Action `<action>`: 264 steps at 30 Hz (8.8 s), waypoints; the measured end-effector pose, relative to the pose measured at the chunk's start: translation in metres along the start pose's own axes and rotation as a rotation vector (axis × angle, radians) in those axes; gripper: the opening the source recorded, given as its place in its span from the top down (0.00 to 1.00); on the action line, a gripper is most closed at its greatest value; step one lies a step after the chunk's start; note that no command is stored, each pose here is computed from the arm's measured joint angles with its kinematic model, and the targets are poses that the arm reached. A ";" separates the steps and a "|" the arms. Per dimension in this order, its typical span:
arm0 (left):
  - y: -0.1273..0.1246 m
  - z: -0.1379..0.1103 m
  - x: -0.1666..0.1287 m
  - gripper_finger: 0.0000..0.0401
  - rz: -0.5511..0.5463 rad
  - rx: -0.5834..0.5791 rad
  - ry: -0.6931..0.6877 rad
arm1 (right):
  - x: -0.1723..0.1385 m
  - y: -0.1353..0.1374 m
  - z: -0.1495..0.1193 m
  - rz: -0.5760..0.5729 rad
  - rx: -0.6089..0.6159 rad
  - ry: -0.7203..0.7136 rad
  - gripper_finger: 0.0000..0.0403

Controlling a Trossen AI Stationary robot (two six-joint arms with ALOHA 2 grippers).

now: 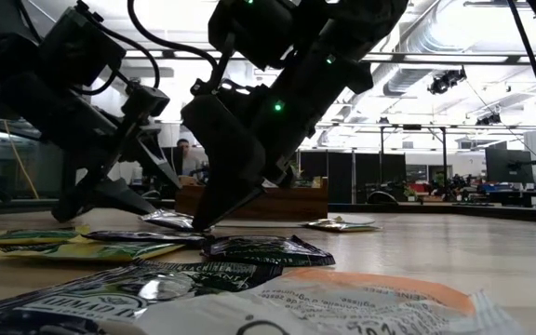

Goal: Pick & Place Tea
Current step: Put the purple tea bag into the left section of the wooden organizer, then put the top purple tea bag into the left section of the wooden organizer

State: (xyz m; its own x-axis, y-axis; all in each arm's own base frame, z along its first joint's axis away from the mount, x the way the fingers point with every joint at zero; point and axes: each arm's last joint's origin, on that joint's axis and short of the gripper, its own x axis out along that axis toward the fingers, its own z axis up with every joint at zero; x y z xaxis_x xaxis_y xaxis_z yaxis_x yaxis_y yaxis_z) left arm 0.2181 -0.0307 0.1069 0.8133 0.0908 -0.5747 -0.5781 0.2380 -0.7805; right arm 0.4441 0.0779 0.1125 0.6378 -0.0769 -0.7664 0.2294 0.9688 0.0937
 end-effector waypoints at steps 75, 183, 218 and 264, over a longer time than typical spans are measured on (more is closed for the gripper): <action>-0.025 0.001 0.012 1.00 -0.065 0.413 -0.031 | -0.074 0.016 0.013 -0.056 -0.054 0.049 0.88; -0.031 0.163 -0.017 0.57 0.167 1.091 -0.352 | -0.078 0.055 -0.041 -0.122 0.075 0.039 0.90; -0.047 -0.045 -0.060 0.84 0.021 1.011 -0.095 | -0.079 0.078 -0.024 0.060 -0.117 -0.157 1.00; -0.029 -0.114 -0.031 0.84 -0.150 0.748 -0.163 | -0.009 0.052 -0.044 0.070 -0.072 -0.051 1.00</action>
State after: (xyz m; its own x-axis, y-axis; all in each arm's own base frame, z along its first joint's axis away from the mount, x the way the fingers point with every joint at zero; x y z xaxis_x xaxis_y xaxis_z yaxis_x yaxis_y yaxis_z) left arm 0.2024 -0.1505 0.1198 0.9122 0.1337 -0.3872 -0.3103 0.8425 -0.4403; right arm 0.4179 0.1392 0.0964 0.6871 -0.0184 -0.7263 0.1308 0.9865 0.0988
